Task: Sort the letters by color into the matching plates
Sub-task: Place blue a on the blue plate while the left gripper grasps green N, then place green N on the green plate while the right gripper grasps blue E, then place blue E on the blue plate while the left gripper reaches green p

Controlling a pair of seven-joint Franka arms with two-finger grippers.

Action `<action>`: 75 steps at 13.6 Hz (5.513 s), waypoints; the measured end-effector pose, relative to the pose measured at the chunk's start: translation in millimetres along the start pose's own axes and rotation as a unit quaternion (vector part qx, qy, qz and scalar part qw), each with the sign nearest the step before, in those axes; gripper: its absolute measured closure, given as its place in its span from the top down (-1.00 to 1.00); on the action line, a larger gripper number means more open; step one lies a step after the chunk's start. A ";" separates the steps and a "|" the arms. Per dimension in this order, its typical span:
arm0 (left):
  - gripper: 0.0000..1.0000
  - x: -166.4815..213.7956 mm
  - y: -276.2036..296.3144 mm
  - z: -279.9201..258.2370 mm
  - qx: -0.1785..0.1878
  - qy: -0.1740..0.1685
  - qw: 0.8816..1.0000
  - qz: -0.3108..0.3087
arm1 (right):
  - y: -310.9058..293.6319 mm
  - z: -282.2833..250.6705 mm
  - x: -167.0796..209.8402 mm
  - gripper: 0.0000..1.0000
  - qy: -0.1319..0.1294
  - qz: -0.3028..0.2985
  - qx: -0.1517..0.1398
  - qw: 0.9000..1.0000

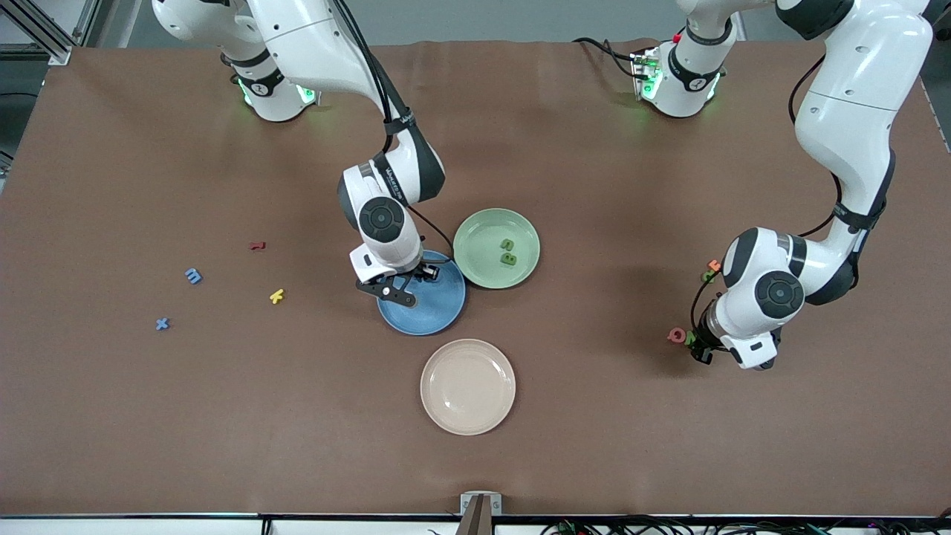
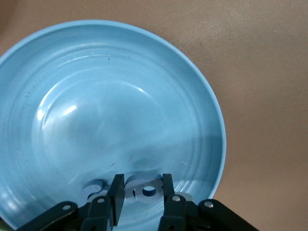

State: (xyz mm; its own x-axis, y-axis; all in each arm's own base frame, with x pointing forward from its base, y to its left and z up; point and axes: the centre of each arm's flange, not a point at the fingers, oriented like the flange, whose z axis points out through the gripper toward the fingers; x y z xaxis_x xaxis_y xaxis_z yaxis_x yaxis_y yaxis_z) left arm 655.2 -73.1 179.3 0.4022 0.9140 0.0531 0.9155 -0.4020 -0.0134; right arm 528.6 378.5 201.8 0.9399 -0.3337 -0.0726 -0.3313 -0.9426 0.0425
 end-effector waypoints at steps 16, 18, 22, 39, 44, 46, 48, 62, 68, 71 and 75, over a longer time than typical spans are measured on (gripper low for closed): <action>-0.30 -91.5 24.8 -82.4 0.004 -0.040 0.997 0.073 | 164.1 -156.9 97.5 1.00 -0.079 -0.057 -0.024 0.995; -0.30 -126.4 29.8 -94.2 -0.002 -0.056 0.997 0.058 | 208.3 -159.4 116.1 1.00 -0.075 -0.094 -0.040 0.992; -0.30 -201.4 32.5 -113.4 -0.007 -0.078 0.996 0.052 | 322.0 -156.7 163.8 0.98 -0.060 -0.158 -0.034 0.985; -0.30 -411.5 5.3 -106.0 -0.019 -0.087 0.977 0.192 | 486.2 -28.6 159.1 0.91 -0.005 -0.164 -0.009 0.986; -0.30 -429.4 -1.9 -98.5 -0.015 -0.087 0.974 0.208 | 484.5 5.3 156.9 0.91 -0.012 -0.186 0.010 0.982; -0.30 -435.9 -4.2 -92.8 -0.017 -0.082 0.972 0.219 | 486.0 22.5 155.4 0.91 -0.020 -0.193 0.013 0.981; -0.30 -443.6 -7.6 -83.4 -0.014 -0.083 0.970 0.227 | 490.6 32.7 157.4 0.91 -0.019 -0.200 0.010 0.979; 1.00 -409.6 12.6 -94.7 -0.037 -0.063 0.977 0.201 | 498.7 38.0 170.1 -0.29 -0.010 -0.213 0.015 0.977; 1.00 -239.7 40.6 -126.2 -0.027 0.015 0.961 0.275 | 494.8 36.3 171.3 -0.45 -0.008 -0.219 0.017 0.975; 1.00 -159.5 39.9 -118.9 -0.017 0.018 0.931 0.364 | 488.9 35.8 172.1 -0.45 -0.012 -0.224 0.021 0.974; 1.00 -85.0 16.1 -98.7 0.010 0.010 0.880 0.476 | 449.1 17.3 183.0 -0.45 -0.017 -0.252 0.041 0.967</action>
State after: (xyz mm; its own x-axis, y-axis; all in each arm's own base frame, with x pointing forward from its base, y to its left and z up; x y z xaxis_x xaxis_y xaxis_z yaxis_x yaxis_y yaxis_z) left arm 634.8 -162.6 273.2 0.9862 0.1638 0.0250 0.1652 -0.9831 -0.0792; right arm 550.4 -106.2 190.4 0.9809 0.1692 -0.0956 0.1613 -0.9832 -0.0849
